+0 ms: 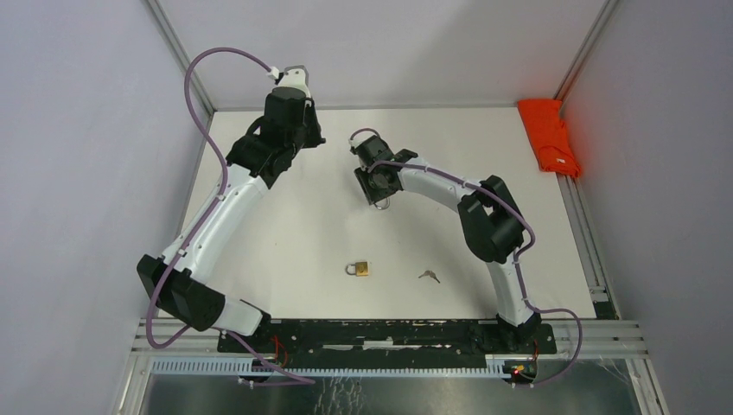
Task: Unlock with the key
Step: Unlock the lock.
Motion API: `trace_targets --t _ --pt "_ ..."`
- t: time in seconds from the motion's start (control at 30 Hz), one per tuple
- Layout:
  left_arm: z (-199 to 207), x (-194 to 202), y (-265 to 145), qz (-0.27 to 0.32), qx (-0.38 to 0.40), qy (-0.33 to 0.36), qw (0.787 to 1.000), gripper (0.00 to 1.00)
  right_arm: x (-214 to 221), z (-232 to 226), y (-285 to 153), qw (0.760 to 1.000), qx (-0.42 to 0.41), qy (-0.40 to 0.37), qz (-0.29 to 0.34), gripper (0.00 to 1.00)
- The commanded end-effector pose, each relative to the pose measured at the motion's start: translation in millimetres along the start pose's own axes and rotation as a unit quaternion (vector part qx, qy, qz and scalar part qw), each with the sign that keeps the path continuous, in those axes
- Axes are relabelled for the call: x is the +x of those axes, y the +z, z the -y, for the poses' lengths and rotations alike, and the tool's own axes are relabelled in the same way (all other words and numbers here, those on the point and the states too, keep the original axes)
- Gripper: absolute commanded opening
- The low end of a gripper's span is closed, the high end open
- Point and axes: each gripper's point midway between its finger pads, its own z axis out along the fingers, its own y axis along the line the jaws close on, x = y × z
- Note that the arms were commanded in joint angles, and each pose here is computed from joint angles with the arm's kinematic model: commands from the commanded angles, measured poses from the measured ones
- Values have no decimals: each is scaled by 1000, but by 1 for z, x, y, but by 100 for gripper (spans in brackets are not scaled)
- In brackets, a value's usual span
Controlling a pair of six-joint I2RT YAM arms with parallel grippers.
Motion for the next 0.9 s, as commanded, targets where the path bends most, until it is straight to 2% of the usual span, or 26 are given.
trace_targets --t 0.0,0.5,0.53,0.57,0.63,0.73,0.87 --pt "-1 -15 -9 30 0 -17 999 18 -4 17 -11 999 44 -5 7 39" --pt "-1 -12 -7 27 0 -13 1000 19 18 7 22 999 20 -2 -33 38" --pt "-1 -12 -6 25 -1 -13 1000 19 21 8 25 999 22 -3 -38 33" --pt "-1 -12 -6 25 0 -13 1000 19 22 9 27 999 25 -3 -41 24" --pt "-1 -11 -5 24 0 -13 1000 19 21 13 27 999 36 -3 -38 0" --pt "-1 -10 -4 23 -1 -12 1000 19 13 20 16 999 48 16 -11 0" --pt "2 -9 -3 21 6 -12 1000 19 -7 22 -19 993 -17 88 82 0"
